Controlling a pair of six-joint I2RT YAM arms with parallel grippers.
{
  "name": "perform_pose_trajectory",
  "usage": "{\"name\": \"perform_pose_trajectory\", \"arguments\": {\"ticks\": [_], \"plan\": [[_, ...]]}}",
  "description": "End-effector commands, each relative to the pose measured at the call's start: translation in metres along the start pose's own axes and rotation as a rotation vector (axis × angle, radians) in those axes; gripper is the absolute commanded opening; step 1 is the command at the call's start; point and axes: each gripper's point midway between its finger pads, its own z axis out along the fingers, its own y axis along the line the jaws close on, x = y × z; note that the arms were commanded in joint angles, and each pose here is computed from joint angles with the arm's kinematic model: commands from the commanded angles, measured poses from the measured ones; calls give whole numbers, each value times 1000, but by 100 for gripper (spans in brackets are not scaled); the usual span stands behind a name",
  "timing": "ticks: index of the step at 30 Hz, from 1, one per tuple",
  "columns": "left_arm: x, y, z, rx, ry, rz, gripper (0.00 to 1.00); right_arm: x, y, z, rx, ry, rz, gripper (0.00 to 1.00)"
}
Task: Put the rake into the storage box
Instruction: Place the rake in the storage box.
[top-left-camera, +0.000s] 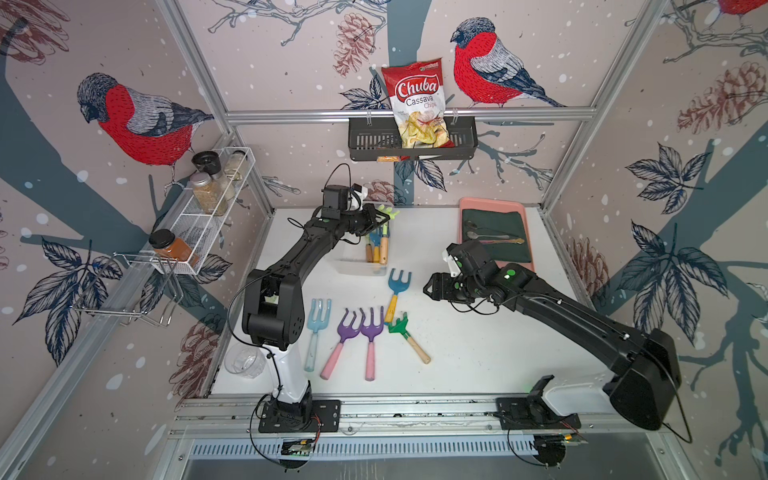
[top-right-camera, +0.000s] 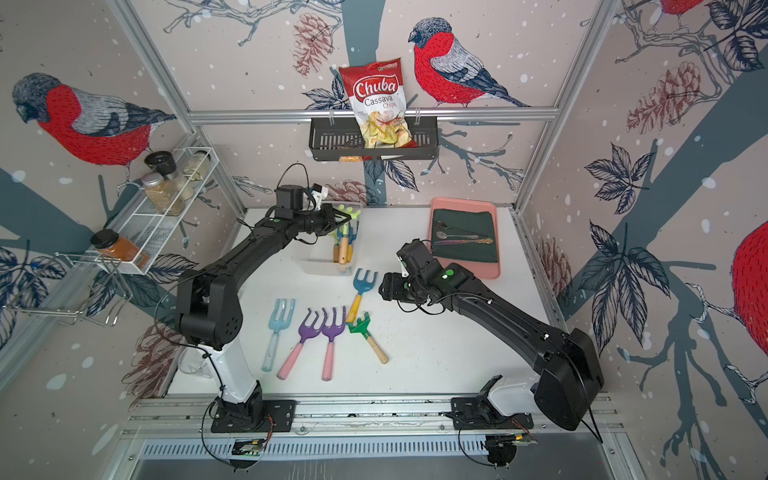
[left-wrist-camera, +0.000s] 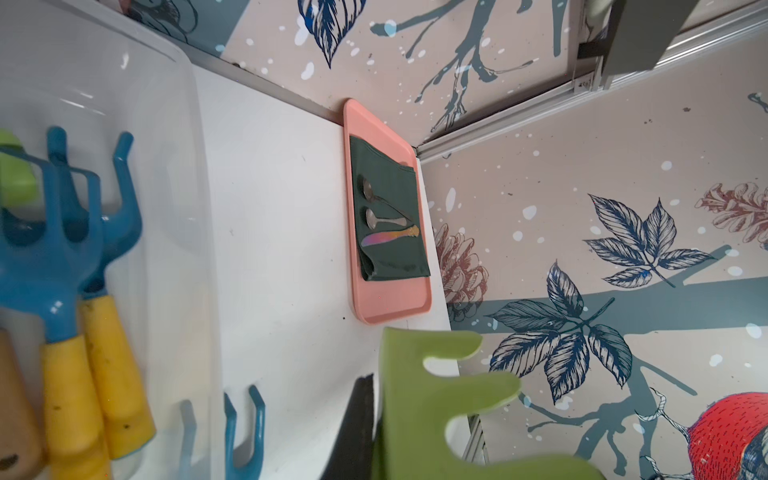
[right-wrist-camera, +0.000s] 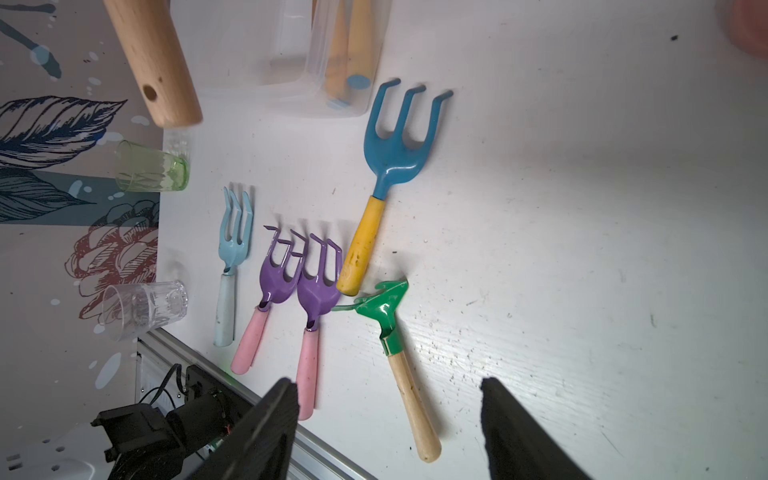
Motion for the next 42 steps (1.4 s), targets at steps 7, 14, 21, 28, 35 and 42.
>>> {"name": "perform_pose_trajectory", "arguments": {"ticks": [7,14,21,28,35,42], "plan": [[-46,57,21,-48,22,10,0,-7,-9,18,-12,20,12,73],[-56,92,52,-57,47,-26,0,-8,-20,33,-5,48,26,73],[-38,117,68,-92,81,-49,0,-4,-26,44,-12,68,32,73],[-19,134,83,-121,114,-61,0,0,-29,51,-9,88,29,73],[-11,148,87,-150,126,-73,0,5,-32,53,-6,96,32,73],[-10,147,84,-156,121,-74,20,10,-35,53,-6,97,41,73]]}}
